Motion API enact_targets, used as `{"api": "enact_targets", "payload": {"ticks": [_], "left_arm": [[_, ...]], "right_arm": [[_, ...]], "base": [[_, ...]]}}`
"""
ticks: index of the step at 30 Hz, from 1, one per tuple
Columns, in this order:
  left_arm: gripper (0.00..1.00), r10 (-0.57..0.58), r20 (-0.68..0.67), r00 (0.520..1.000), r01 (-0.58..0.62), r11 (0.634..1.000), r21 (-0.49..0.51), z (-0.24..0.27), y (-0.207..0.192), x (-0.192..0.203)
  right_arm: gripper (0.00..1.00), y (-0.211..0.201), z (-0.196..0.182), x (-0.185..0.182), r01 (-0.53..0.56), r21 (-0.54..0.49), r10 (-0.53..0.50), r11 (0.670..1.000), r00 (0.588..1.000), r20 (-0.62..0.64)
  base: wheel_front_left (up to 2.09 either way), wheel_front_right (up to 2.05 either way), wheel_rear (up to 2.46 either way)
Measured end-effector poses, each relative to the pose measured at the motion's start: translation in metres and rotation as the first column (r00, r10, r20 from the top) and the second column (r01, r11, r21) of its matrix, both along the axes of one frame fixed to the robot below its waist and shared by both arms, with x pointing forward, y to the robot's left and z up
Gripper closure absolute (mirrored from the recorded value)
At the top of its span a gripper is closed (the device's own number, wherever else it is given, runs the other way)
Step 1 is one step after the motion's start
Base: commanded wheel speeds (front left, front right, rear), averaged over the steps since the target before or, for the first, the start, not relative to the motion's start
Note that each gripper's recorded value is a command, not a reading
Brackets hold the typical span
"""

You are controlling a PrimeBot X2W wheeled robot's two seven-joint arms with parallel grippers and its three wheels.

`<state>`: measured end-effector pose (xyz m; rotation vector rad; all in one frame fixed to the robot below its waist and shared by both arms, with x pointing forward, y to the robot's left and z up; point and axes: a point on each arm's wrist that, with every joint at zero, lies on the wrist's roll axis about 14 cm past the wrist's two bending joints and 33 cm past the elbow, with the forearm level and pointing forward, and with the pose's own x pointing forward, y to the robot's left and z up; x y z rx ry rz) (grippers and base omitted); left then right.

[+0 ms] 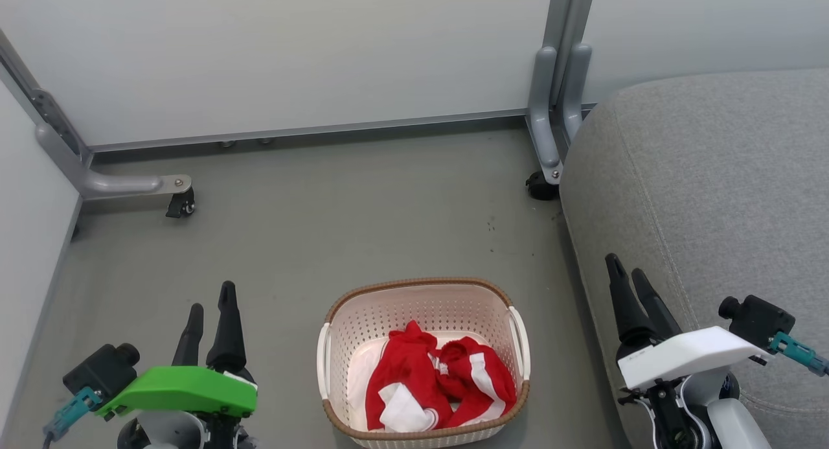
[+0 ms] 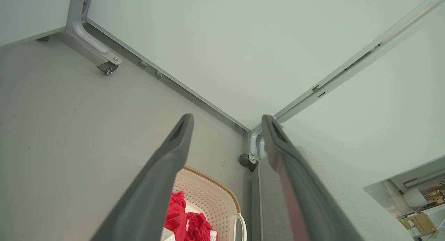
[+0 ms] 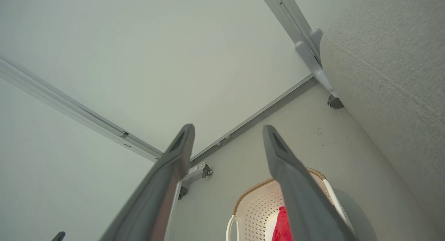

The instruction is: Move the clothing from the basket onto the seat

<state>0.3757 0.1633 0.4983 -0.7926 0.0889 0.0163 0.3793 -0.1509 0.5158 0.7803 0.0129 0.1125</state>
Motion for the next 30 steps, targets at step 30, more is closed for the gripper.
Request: {"api": "enact_targets", "payload": {"ticks": [30], "left_arm": [[0.00, -0.069, 0.137, 0.988, 0.015, 0.931, 0.364, 0.028, -0.022, -0.003]], "right_arm": [[0.00, 0.024, 0.015, -0.008, -0.024, -0.366, 0.074, 0.930, 0.990, 0.121]], "base": [[0.00, 0.00, 0.00]]}}
